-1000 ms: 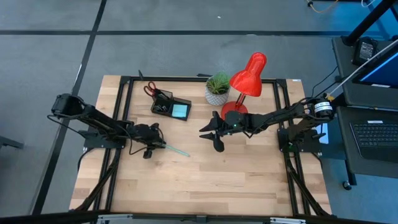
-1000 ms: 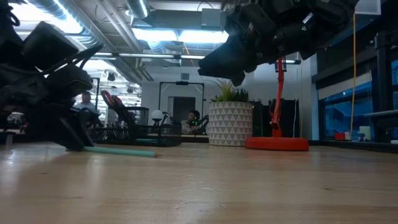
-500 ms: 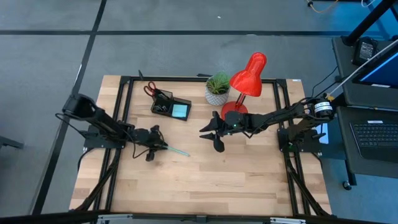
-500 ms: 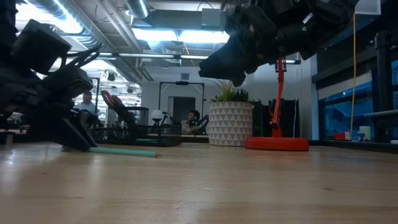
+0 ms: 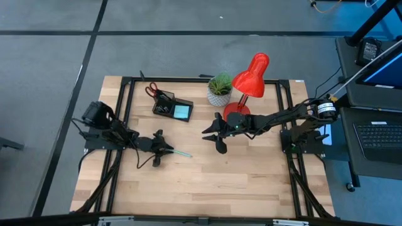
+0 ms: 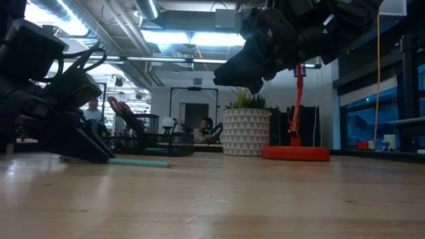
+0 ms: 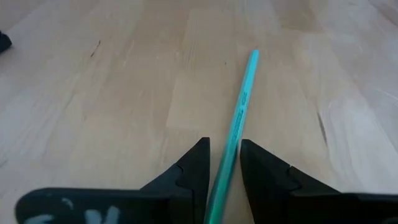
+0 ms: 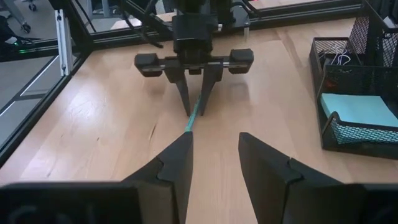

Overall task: Pick and place office supplies into organizer
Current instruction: Put the blue pencil into the black desk organizer

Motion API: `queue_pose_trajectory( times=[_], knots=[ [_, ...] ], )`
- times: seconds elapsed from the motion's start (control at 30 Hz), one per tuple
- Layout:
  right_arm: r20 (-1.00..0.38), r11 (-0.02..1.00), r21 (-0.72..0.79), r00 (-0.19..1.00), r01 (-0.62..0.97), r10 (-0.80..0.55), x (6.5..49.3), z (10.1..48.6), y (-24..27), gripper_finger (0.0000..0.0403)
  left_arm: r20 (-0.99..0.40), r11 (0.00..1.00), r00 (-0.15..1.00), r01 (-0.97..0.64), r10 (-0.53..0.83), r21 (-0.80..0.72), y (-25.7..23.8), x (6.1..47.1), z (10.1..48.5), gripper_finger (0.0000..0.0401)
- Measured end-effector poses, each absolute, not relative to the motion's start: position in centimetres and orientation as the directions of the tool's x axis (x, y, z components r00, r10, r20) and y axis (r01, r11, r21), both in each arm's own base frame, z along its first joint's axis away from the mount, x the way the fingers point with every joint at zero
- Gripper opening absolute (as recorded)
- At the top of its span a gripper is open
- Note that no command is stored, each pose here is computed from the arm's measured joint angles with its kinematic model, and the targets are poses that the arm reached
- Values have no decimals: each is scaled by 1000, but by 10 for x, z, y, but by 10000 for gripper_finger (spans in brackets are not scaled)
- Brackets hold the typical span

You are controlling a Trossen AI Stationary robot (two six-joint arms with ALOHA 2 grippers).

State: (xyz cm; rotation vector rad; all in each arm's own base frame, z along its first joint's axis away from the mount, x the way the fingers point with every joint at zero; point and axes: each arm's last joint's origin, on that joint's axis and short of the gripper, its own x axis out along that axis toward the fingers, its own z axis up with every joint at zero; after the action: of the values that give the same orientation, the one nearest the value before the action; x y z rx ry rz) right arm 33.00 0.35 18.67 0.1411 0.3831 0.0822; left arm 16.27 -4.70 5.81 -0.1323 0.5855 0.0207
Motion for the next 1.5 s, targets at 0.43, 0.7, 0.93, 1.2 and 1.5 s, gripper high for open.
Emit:
queue_pose_trajectory(
  times=[0.43, 0.7, 0.93, 1.2, 1.5],
  knots=[
    [-401, 987, 155, 910, -47, 107, 329, 183, 4, 132, -515, 993, 856, -84, 31, -78, -59, 175, 51, 81],
    [-402, 987, 147, 909, -58, 113, 329, 183, 6, 132, -514, 994, 857, -84, 32, -77, -59, 175, 51, 55],
    [-402, 989, 130, 909, -65, 113, 329, 183, 6, 132, -514, 996, 857, -71, 32, -57, -59, 175, 51, 28],
    [-402, 989, 130, 909, -65, 113, 329, 183, 6, 132, -489, 1000, 872, -12, 16, 11, -60, 176, 53, 14],
    [-404, 989, 130, 908, -65, 113, 328, 183, 6, 132, -470, 1000, 882, -17, 14, -2, -60, 177, 55, 14]
  ],
)
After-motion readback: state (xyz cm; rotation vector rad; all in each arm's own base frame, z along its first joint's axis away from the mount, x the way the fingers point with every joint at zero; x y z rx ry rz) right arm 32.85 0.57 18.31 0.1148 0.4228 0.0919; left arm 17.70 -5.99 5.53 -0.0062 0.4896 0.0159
